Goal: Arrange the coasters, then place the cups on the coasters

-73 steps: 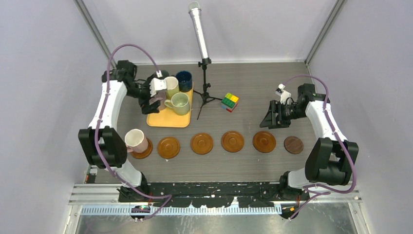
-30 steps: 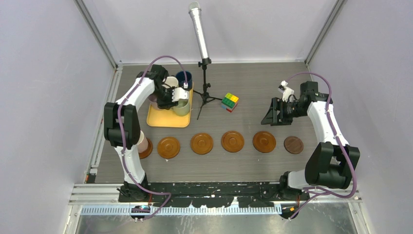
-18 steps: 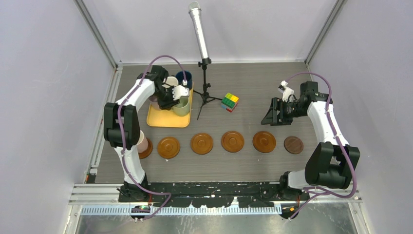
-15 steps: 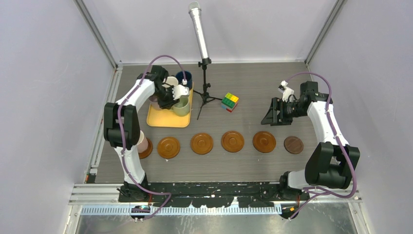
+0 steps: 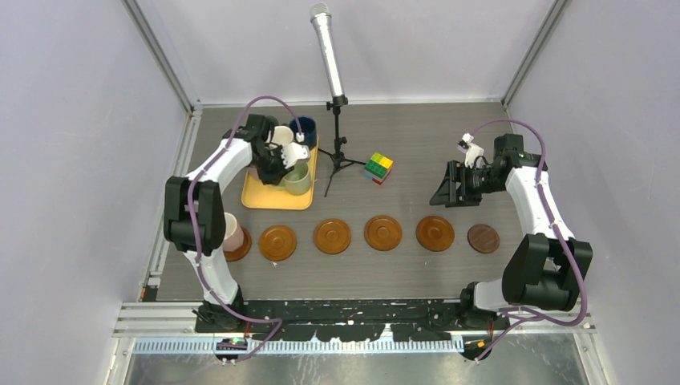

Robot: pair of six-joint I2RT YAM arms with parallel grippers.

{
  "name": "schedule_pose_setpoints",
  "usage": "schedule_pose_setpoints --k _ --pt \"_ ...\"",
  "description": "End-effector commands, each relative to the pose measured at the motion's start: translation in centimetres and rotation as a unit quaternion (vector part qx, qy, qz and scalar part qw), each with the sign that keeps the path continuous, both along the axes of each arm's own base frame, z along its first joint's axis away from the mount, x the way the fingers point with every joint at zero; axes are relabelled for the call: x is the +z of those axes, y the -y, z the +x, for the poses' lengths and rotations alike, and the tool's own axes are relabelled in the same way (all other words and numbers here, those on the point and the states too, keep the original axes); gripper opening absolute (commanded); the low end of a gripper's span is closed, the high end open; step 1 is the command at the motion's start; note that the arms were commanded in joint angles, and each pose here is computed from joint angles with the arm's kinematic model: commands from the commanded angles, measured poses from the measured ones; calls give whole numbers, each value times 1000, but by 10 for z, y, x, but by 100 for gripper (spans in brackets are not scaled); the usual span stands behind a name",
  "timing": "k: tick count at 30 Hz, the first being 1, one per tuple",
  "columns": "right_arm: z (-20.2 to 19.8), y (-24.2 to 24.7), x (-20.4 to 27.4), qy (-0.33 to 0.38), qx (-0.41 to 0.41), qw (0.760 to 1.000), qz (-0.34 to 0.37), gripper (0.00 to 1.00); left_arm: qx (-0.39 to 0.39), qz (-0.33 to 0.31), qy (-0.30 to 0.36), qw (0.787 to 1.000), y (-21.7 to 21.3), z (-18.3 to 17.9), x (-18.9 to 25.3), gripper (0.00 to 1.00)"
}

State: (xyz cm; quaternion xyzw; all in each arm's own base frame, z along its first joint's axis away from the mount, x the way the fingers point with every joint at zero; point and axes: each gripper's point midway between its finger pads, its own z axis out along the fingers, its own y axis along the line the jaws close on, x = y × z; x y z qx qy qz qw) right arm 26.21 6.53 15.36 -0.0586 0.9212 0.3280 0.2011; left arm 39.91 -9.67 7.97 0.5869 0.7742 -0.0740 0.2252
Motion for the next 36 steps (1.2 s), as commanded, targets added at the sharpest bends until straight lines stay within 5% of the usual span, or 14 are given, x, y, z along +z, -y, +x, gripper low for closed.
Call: schedule_pose_setpoints --k 1,20,36 --pt "2 -1 9 25 1 1000 5 67 33 -33 22 999 2 -16 34 0" --pt "1 -1 9 26 2 1000 5 67 53 -71 19 996 -23 -108 71 0" --pt "0 -1 8 25 3 1000 4 67 30 -54 -19 998 -31 -167 52 0"
